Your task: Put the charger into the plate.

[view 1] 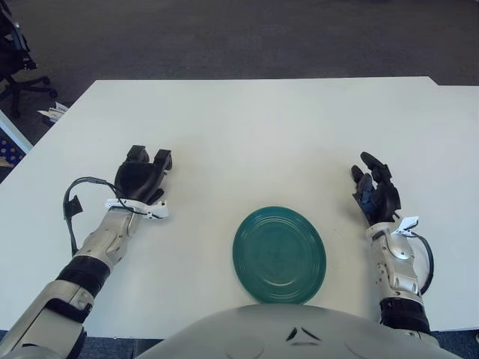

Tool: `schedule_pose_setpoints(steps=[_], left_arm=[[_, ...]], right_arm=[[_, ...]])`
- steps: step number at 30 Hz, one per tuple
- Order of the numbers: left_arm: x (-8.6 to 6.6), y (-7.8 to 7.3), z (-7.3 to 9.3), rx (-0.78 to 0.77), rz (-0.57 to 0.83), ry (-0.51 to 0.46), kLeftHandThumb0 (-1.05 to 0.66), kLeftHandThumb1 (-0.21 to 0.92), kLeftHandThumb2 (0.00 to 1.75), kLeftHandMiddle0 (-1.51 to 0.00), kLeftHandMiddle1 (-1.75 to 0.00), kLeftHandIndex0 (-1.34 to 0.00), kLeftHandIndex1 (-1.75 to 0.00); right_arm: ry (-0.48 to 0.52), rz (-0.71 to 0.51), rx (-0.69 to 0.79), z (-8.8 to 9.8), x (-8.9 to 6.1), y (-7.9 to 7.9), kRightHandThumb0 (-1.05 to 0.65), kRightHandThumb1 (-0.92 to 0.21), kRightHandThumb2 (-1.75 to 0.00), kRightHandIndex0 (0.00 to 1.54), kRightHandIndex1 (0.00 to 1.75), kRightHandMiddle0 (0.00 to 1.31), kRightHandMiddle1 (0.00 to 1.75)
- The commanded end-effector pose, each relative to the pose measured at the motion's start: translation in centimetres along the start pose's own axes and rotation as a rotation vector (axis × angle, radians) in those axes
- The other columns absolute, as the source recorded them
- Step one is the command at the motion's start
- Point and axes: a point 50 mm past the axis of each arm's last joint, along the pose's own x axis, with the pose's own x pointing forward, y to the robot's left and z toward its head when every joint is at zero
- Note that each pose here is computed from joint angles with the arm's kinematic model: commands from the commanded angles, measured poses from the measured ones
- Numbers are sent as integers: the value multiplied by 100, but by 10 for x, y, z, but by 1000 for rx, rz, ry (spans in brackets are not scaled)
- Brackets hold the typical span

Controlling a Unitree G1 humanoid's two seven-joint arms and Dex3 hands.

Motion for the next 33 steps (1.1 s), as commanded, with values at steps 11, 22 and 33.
schedule_pose_setpoints(steps=[11, 22, 33], left_arm=[[-16, 19, 21, -115, -4, -47, 0, 17, 149, -71, -173, -50, -175], [-10, 74, 48, -75, 185, -148, 0, 3, 165, -81, -175, -62, -174], [-8, 95, 63, -66, 267, -233, 0, -1, 169, -84, -175, -64, -175]], right_arm=[[133, -22, -15, -28, -17, -5, -80, -92, -79, 29, 0, 0, 66], [143, -24, -16, -29, -16, -5, -81, -92, -79, 29, 0, 0, 70], [147, -19, -22, -30, -18, -4, -82, -92, -79, 30, 0, 0, 69]])
